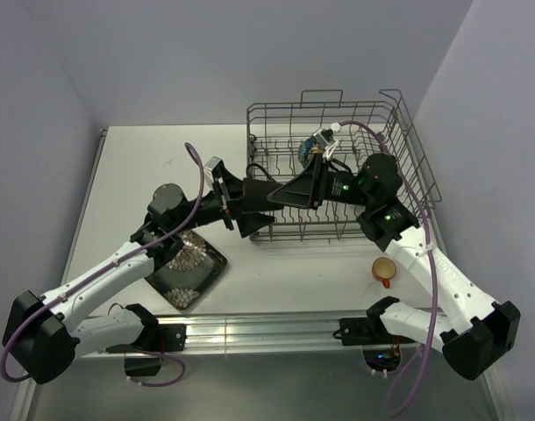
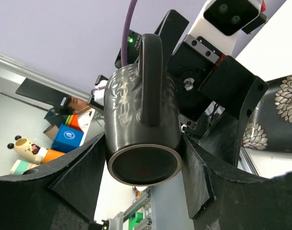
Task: Load the mixed dishes into the dish rack
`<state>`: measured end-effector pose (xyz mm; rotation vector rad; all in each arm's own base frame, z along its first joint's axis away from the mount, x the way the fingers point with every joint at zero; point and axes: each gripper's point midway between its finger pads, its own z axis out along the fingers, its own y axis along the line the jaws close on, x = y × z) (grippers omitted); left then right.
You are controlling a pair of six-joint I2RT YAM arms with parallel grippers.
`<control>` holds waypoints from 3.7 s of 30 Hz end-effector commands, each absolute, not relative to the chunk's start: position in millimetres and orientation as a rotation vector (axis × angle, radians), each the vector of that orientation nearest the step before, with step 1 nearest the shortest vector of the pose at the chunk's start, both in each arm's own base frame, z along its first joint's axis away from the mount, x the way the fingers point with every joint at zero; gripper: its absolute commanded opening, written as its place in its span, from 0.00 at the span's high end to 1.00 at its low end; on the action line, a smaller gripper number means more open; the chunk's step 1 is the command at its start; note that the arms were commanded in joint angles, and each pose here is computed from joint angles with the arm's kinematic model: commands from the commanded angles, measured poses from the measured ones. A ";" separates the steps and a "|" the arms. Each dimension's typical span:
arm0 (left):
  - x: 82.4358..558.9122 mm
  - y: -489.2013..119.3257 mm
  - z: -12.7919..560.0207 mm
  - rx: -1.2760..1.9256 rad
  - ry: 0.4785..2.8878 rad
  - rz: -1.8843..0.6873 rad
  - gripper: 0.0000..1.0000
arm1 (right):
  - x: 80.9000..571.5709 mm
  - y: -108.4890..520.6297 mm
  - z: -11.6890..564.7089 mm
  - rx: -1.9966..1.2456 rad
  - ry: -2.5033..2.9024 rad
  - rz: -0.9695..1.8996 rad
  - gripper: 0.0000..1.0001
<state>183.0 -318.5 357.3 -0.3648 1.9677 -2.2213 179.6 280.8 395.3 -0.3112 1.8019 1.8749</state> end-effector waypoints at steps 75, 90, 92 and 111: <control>203.0 -199.3 276.8 -0.474 2.376 -1.216 0.01 | 488.1 14.4 233.8 0.387 2.360 -0.228 1.00; 209.5 -200.3 274.3 -0.491 2.381 -1.214 0.01 | 506.4 9.8 197.3 0.380 2.425 -0.205 1.00; 210.2 -200.0 273.9 -0.497 2.381 -1.212 0.01 | 508.3 9.6 193.7 0.375 2.433 -0.201 1.00; 213.0 -214.9 291.6 -0.344 2.408 -1.113 0.07 | 506.7 13.1 188.4 0.371 2.458 -0.140 0.30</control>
